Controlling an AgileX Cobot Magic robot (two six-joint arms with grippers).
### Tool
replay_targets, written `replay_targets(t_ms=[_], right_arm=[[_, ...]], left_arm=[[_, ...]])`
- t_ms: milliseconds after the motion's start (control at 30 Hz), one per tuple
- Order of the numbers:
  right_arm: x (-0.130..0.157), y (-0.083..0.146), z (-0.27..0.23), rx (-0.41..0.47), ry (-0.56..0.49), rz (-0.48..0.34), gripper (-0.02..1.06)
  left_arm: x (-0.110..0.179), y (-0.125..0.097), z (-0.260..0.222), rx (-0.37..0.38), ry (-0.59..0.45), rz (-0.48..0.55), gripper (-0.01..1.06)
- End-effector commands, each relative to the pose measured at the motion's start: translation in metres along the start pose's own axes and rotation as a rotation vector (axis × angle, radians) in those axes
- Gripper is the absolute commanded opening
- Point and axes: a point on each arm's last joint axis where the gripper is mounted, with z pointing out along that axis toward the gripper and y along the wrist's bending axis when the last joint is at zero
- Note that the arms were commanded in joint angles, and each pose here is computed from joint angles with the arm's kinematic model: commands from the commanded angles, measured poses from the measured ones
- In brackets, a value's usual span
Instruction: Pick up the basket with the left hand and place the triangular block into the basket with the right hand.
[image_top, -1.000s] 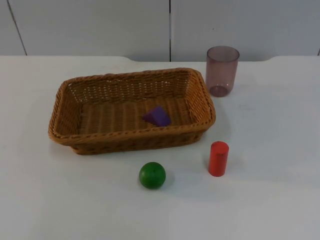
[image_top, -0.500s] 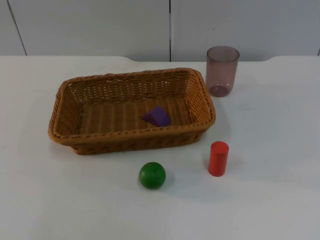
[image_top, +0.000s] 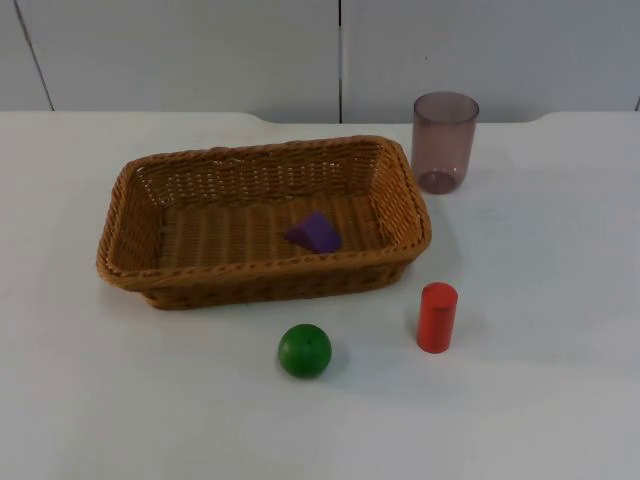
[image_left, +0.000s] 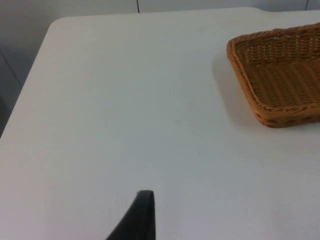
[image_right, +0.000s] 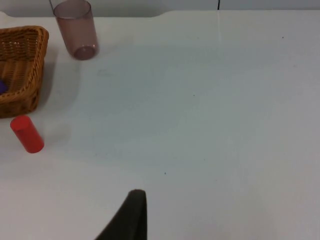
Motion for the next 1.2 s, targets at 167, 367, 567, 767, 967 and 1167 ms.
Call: replay_targets(t_ms=[167,367,567,767,967,1167], right_arm=[[-0.0006,-0.0003,0.0000,0.007,-0.014,0.000,1.05],[-0.0006,-0.0003,0.0000,0.007,-0.014,0.000,1.05],[-0.0006,-0.0003,0.0000,0.007,-0.014,0.000,1.05],[-0.0006,-0.0003,0.0000,0.007,-0.014,0.000,1.05],[-0.0006,-0.0003,0.0000,0.007,-0.014,-0.003,1.05],[-0.0004,0.0033,0.0000,-0.033,-0.013,-0.047,1.05]], left_arm=[[0.0008,0.0021,0.0009,-0.019,-0.001,-0.014,1.05],[0.0008,0.0021,0.0009,-0.019,-0.001,-0.014,1.05],[0.0008,0.0021,0.0009,-0.019,-0.001,-0.014,1.05],[0.0008,0.0021,0.0009,-0.019,-0.001,-0.014,1.05],[0.0008,0.0021,0.0009,-0.019,-0.001,-0.014,1.05],[0.0008,0.0021,0.0009,-0.019,-0.001,-0.014,1.05]])
